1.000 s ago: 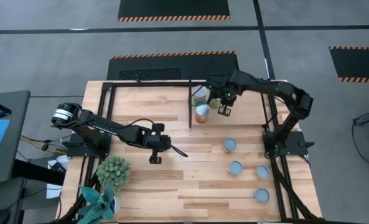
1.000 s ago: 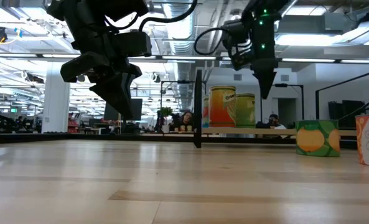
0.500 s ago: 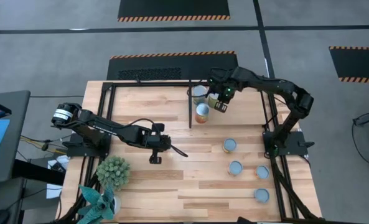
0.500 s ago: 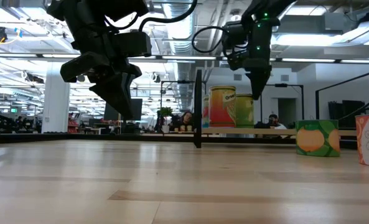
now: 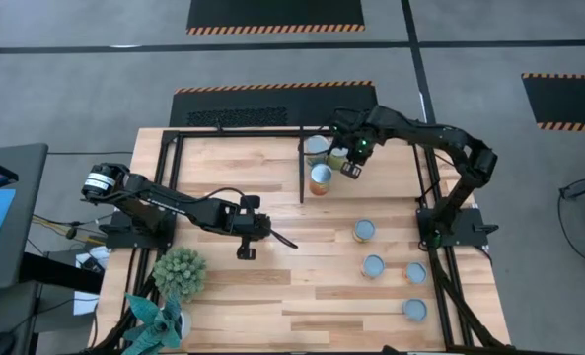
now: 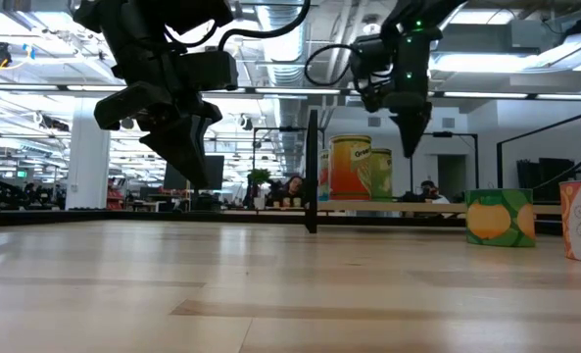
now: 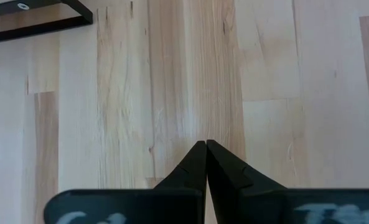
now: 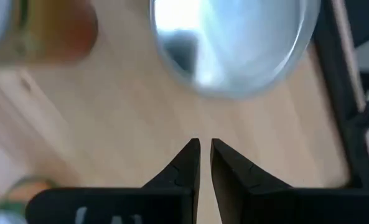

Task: Pick and place cans onto a shelf
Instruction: Adjust the canned beans on the shelf

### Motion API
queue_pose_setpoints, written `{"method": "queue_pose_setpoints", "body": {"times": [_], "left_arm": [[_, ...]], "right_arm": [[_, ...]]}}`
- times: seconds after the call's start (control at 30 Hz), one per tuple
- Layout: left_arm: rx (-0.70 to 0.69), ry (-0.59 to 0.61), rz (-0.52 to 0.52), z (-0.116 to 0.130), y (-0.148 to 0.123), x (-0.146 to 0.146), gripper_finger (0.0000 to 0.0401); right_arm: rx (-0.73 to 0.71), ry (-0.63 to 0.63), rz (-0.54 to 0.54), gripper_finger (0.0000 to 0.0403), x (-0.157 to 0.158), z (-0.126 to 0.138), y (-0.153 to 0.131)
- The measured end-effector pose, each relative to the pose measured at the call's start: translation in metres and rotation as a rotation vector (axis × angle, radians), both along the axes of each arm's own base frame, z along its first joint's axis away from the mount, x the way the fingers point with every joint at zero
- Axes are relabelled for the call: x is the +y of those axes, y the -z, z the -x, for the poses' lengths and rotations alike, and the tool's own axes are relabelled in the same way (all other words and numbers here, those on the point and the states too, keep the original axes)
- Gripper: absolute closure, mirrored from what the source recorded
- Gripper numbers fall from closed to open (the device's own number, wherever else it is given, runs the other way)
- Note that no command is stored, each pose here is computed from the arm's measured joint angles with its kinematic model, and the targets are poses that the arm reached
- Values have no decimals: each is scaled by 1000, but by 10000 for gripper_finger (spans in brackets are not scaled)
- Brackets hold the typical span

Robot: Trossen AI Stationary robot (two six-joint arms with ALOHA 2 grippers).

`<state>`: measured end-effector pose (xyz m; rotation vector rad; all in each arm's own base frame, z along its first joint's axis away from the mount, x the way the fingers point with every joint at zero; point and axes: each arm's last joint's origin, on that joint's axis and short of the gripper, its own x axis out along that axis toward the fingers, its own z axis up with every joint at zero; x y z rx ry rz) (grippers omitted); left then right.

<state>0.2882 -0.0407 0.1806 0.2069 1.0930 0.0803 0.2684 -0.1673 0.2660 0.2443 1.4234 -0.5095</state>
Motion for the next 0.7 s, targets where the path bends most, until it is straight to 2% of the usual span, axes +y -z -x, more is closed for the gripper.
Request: {"method": "queue_pose_setpoints", "body": {"times": [0.1,0.23,0.47,0.7], "left_arm": [[0,0,0,0,0,0,401],[0,0,0,0,0,0,401],[-1,-1,1,0,0,0,401],[0,4,-2,0,0,0,401]], "right_arm": [[27,2,-49,342,8,1,1],[-17,-71,-127,342,27,-10,1],[-90,-185,-92,342,62,-34,0],[-141,-192,-15,342,76,-48,0]]}}
